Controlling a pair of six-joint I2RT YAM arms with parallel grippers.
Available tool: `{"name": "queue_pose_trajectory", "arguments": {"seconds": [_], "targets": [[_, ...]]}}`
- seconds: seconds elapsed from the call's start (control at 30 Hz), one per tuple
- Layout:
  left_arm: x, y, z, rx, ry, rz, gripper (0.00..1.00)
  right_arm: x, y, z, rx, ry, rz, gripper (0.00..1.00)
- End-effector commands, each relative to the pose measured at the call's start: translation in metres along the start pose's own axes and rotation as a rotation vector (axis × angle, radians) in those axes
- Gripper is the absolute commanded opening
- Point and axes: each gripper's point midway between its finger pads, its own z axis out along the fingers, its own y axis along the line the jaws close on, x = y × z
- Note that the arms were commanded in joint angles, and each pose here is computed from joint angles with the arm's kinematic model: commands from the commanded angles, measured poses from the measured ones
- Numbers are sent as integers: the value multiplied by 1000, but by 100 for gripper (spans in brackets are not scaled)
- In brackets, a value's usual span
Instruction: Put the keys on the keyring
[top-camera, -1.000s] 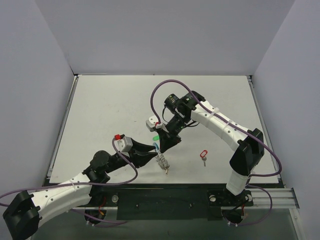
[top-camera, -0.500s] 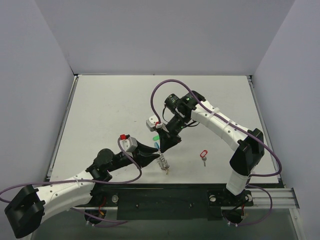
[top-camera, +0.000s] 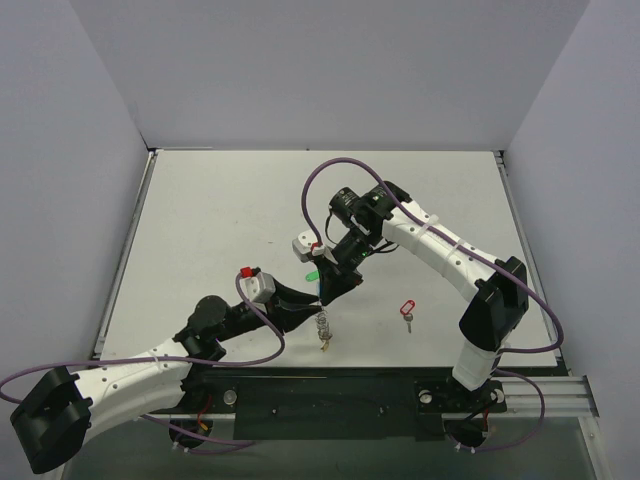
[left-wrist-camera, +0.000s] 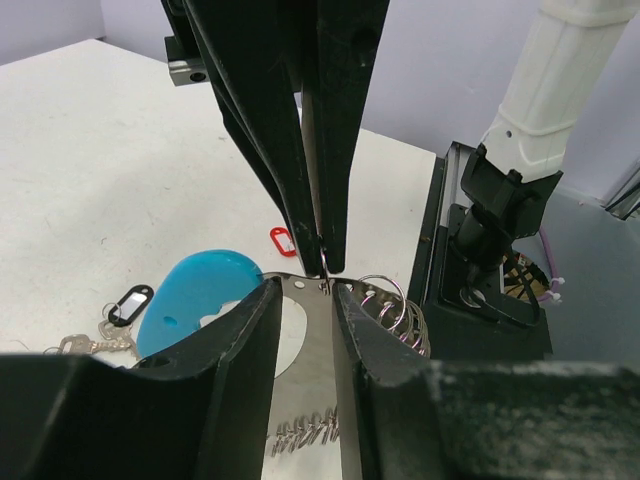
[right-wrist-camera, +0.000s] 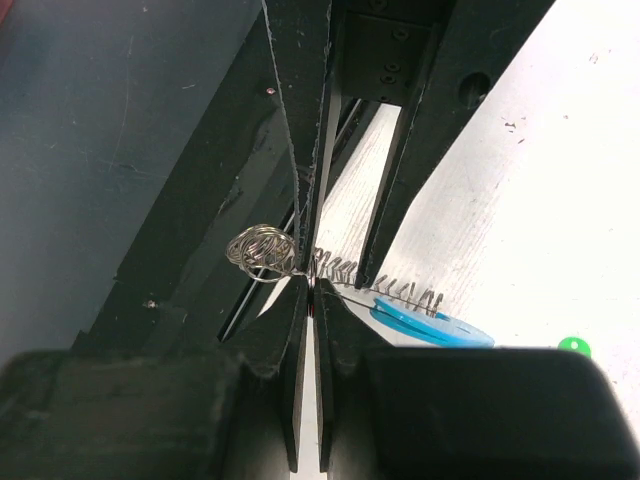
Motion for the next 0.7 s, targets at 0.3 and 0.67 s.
{"name": "queue_pose_trajectory", "arguments": {"seconds": [0.3, 0.67], "targets": [[-39, -16, 12, 77, -108, 32, 21, -17, 10, -2, -34, -69, 8, 0], [-33, -2, 6, 2, -53, 123, 0, -5, 14, -3, -19, -4, 2, 9]]}}
